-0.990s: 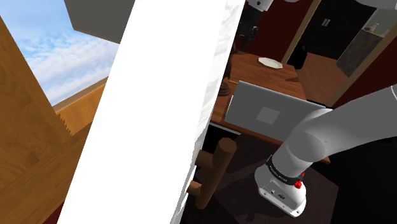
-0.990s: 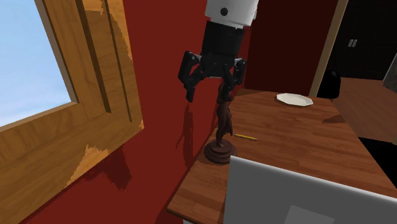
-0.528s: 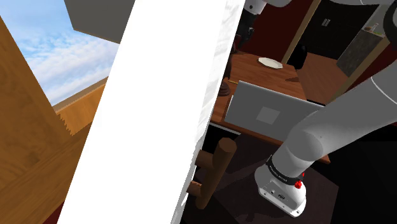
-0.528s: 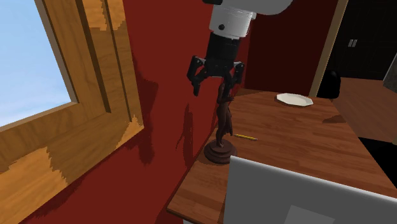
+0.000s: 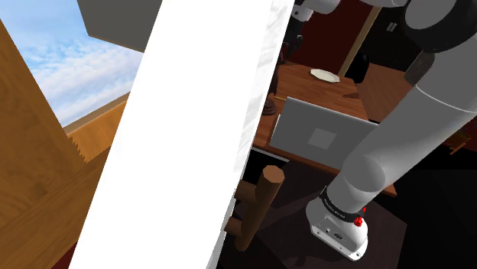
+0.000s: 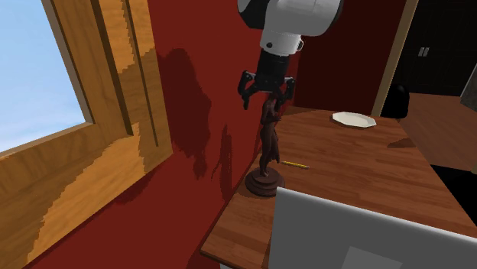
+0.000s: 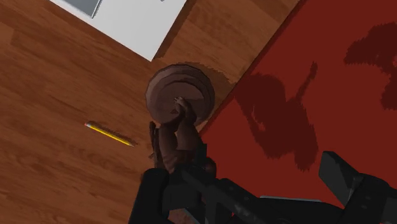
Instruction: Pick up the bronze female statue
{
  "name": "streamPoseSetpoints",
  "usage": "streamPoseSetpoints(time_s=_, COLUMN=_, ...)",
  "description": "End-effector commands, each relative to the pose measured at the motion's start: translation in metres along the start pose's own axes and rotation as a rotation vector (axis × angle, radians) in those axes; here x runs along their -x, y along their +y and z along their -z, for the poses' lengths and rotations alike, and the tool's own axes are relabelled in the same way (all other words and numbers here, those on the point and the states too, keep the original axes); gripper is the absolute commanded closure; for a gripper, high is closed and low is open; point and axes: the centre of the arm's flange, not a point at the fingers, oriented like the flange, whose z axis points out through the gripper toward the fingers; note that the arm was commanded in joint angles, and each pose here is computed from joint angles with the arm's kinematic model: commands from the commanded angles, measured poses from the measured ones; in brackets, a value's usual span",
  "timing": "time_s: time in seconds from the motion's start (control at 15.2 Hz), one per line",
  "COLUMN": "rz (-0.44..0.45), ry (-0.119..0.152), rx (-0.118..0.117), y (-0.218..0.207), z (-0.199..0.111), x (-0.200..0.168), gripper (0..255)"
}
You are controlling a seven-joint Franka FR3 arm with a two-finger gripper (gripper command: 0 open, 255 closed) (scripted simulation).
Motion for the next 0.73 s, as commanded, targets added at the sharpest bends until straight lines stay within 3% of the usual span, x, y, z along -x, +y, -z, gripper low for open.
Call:
streamPoseSetpoints(time_s=0.0, rz=-0.037, ry=0.010, rx=0.008, y=0.014, z=-0.007, x=-0.020, gripper=0)
streamPoseSetpoints(time_s=0.26, rz=-0.108, ry=0.029, rx=0.022, y=0.043, z=-0.020, x=-0.055, gripper=0)
streamPoseSetpoints(time_s=0.66, rz=-0.108, ry=0.029, rx=0.022, y=0.047, z=-0.050, x=-0.049, gripper=0)
